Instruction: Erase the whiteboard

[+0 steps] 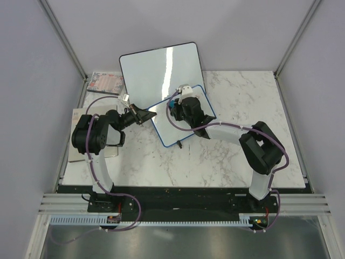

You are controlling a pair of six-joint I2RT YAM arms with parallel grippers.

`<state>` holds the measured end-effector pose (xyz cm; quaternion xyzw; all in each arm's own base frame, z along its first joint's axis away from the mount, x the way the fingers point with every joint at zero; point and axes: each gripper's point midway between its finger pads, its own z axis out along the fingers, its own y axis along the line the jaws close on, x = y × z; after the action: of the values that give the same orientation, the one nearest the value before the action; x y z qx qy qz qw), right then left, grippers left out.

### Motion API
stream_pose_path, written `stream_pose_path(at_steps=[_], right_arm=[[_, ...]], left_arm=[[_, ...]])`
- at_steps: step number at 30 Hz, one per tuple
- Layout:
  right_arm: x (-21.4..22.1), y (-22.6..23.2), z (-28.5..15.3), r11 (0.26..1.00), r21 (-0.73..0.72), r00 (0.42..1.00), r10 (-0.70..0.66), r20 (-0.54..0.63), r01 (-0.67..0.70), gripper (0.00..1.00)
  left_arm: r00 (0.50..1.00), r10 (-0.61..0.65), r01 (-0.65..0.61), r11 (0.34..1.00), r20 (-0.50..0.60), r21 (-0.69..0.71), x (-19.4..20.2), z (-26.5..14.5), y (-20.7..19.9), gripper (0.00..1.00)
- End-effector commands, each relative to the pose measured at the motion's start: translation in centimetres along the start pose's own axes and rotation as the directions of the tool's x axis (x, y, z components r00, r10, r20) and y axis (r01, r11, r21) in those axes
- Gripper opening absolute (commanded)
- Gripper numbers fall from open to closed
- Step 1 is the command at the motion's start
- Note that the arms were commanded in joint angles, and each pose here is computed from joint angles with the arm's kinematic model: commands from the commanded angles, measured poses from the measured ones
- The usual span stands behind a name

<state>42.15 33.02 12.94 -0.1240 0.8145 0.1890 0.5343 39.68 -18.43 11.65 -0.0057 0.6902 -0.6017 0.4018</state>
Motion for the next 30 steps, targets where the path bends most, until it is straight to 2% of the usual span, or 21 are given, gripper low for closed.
stream_pose_path(at_steps=[1,16,30], right_arm=[[4.8,-10.1,0.2,0.953,0.296,0.987,-0.019,-0.160,0.066,0.00],[5.7,-18.5,-0.6,0.900,0.436,0.975,0.118,-0.186,-0.025,0.00],[7.2,-22.7,-2.6,0.838,0.540,0.961,0.208,-0.181,-0.079,0.00]], left_arm=[[0.972,0.216,-0.193,0.959,-0.095,0.210,3.3,-0.3,-3.5,0.02],[0.970,0.224,-0.200,0.956,-0.094,0.215,3.3,-0.2,-3.8,0.02],[0.969,0.228,-0.203,0.955,-0.093,0.218,3.3,-0.3,-4.0,0.02]])
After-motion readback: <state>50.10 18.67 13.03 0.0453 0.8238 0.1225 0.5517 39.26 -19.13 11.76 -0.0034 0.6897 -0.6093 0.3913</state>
